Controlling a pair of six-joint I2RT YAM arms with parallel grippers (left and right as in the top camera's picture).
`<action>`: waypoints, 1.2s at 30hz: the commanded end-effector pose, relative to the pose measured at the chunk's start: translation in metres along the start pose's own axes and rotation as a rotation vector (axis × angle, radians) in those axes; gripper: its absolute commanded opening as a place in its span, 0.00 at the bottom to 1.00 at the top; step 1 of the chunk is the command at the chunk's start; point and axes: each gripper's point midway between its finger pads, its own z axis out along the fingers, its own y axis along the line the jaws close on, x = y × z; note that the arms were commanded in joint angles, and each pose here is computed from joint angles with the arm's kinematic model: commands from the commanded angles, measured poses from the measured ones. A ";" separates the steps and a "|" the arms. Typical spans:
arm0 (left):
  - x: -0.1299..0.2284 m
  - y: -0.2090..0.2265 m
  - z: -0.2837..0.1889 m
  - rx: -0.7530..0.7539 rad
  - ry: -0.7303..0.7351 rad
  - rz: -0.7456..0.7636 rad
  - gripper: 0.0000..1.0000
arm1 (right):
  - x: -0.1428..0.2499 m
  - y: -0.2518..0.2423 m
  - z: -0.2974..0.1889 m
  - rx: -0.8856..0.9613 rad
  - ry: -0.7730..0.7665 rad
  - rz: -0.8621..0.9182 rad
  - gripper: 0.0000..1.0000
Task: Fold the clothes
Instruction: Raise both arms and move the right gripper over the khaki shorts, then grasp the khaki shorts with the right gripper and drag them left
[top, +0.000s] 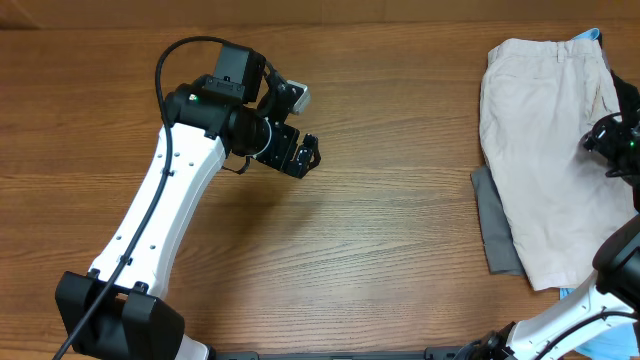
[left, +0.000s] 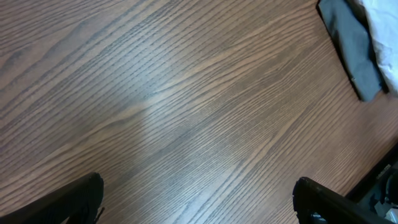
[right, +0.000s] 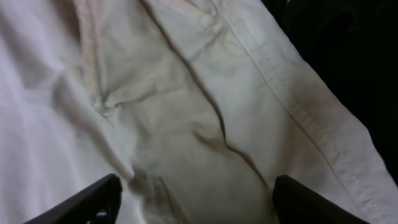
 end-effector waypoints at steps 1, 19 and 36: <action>-0.008 -0.001 -0.004 -0.006 -0.024 0.023 1.00 | -0.004 -0.005 0.002 0.015 -0.008 0.000 0.70; -0.009 0.017 -0.019 -0.047 -0.032 -0.039 0.95 | -0.035 0.131 -0.143 -0.547 -0.152 -0.080 0.04; 0.010 0.150 -0.157 -0.365 -0.179 -0.389 0.99 | 0.257 0.436 -0.228 -0.776 0.173 -0.816 0.04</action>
